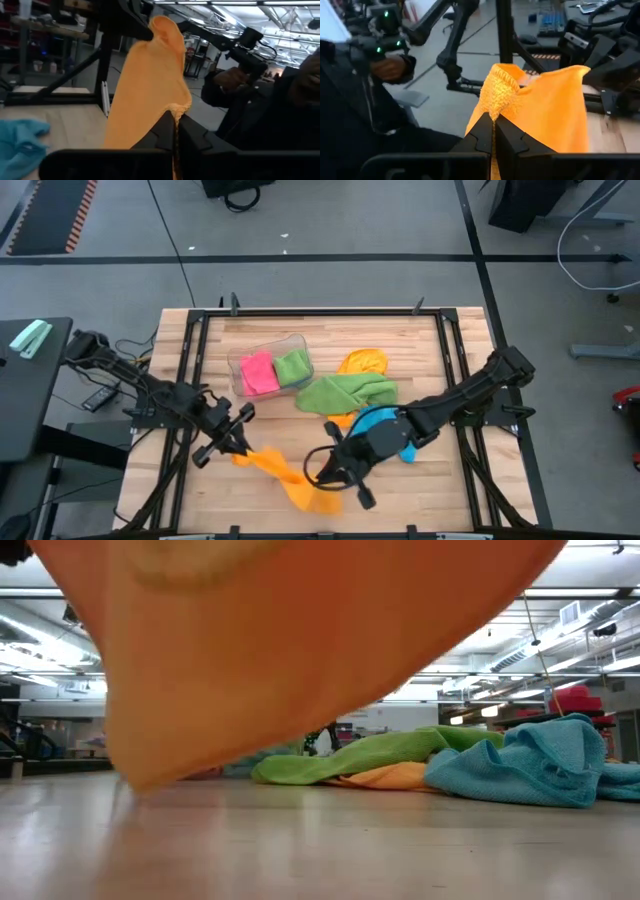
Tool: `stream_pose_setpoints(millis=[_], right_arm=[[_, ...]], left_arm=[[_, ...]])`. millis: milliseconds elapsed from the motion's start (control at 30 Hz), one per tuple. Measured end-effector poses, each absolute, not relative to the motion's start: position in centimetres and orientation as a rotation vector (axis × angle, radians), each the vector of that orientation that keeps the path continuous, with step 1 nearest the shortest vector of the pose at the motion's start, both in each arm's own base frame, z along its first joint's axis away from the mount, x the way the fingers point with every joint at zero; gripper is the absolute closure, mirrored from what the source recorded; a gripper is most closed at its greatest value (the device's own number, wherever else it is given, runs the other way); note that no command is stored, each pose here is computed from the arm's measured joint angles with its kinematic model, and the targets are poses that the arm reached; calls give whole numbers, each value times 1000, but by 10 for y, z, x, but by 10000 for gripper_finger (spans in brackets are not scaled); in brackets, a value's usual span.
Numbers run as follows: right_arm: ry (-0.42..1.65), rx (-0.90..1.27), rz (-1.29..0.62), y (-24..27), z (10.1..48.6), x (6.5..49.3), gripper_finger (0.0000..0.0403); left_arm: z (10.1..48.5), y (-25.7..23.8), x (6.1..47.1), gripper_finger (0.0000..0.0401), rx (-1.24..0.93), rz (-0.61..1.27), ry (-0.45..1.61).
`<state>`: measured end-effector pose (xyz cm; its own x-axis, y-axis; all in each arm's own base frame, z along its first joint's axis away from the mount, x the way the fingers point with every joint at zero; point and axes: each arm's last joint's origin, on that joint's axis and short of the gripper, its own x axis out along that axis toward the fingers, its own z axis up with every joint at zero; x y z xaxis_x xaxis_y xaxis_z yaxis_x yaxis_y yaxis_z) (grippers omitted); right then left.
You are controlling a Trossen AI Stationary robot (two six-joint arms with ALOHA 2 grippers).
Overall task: Fold microfiber towels
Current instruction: Fold the bottom yellow microfiber towel
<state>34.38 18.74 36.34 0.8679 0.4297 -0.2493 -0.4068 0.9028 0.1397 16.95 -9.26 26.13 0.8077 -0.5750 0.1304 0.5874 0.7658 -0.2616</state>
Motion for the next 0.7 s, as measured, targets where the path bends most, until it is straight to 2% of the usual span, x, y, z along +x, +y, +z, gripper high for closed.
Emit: stream_pose_setpoints(millis=[100, 267, 433, 567, 700], right_arm=[[268, 61, 401, 182, 371, 338, 389], [375, -22, 173, 165, 360, 339, 389], [530, -38, -5, 136, 340, 348, 389], [593, -21, -78, 116, 331, 355, 389], [661, -32, -127, 100, 319, 361, 389]], left_arm=[[266, -96, 173, 390, -297, -640, -39], [257, -91, 178, 380, -273, -581, 54], [240, -77, 184, 372, -217, -361, 193], [224, -67, 188, 384, -162, -163, 310], [212, -60, 195, 390, -127, -43, 375]])
